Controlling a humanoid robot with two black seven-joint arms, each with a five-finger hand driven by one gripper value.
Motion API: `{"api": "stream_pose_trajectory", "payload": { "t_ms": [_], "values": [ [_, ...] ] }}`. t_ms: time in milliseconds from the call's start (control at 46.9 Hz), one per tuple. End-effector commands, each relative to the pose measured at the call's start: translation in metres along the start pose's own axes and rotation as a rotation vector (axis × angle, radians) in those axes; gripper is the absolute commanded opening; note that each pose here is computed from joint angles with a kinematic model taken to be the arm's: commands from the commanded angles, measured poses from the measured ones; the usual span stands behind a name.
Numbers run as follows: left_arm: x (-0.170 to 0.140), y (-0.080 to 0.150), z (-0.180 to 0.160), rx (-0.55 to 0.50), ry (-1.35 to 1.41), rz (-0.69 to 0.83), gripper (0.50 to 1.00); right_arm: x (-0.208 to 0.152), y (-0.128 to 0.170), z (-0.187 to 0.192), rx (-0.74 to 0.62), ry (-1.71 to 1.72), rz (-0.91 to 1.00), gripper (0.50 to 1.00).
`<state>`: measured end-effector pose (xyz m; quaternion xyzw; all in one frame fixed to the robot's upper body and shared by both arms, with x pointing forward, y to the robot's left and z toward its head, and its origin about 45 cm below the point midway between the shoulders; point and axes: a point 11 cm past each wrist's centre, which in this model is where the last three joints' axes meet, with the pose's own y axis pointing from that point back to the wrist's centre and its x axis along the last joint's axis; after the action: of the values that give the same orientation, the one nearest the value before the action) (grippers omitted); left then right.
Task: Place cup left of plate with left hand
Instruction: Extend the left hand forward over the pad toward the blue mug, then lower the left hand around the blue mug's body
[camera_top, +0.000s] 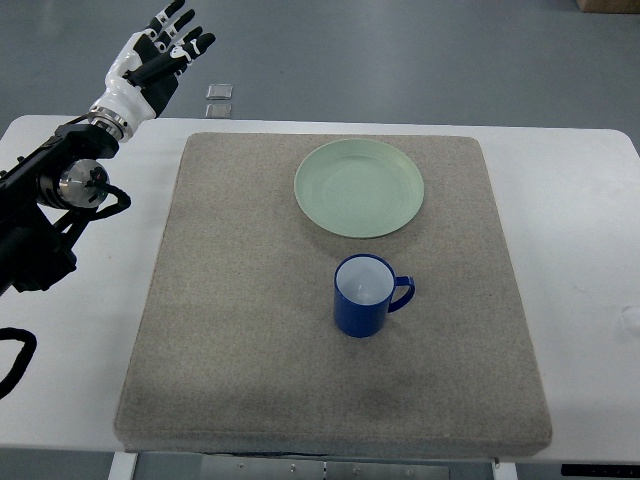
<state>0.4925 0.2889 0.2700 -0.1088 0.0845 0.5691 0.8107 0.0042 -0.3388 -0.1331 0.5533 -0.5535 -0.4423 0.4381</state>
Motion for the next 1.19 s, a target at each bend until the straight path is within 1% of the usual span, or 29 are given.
{"api": "stream_pose_trajectory", "payload": {
  "t_ms": [0, 85, 234, 341, 490, 682, 874, 1023, 1172],
  "values": [
    [-0.009, 0.008, -0.001, 0.046, -0.046, -0.115, 0.994, 0.000, 0.000, 0.000, 0.000, 0.000, 0.000, 0.932],
    [-0.013, 0.015, 0.004, 0.067, -0.067, -0.191, 0.994, 0.000, 0.000, 0.000, 0.000, 0.000, 0.000, 0.932],
    [-0.024, 0.026, -0.002, 0.124, -0.085, -0.312, 0.994, 0.000, 0.000, 0.000, 0.000, 0.000, 0.000, 0.932],
    [-0.033, 0.036, 0.001, 0.156, -0.101, -0.409, 0.994, 0.000, 0.000, 0.000, 0.000, 0.000, 0.000, 0.932],
    [-0.036, 0.050, -0.008, 0.235, -0.183, -0.464, 0.994, 0.000, 0.000, 0.000, 0.000, 0.000, 0.000, 0.932],
    [-0.039, 0.056, -0.020, 0.292, -0.287, -0.509, 0.994, 0.000, 0.000, 0.000, 0.000, 0.000, 0.000, 0.932],
    [-0.069, 0.064, -0.035, 0.315, -0.327, -0.622, 0.994, 0.000, 0.000, 0.000, 0.000, 0.000, 0.000, 0.932],
    [-0.095, 0.076, -0.056, 0.344, -0.347, -0.715, 0.994, 0.000, 0.000, 0.000, 0.000, 0.000, 0.000, 0.932],
    [-0.110, 0.089, -0.072, 0.381, -0.353, -0.780, 0.994, 0.000, 0.000, 0.000, 0.000, 0.000, 0.000, 0.932]
  ]
}}
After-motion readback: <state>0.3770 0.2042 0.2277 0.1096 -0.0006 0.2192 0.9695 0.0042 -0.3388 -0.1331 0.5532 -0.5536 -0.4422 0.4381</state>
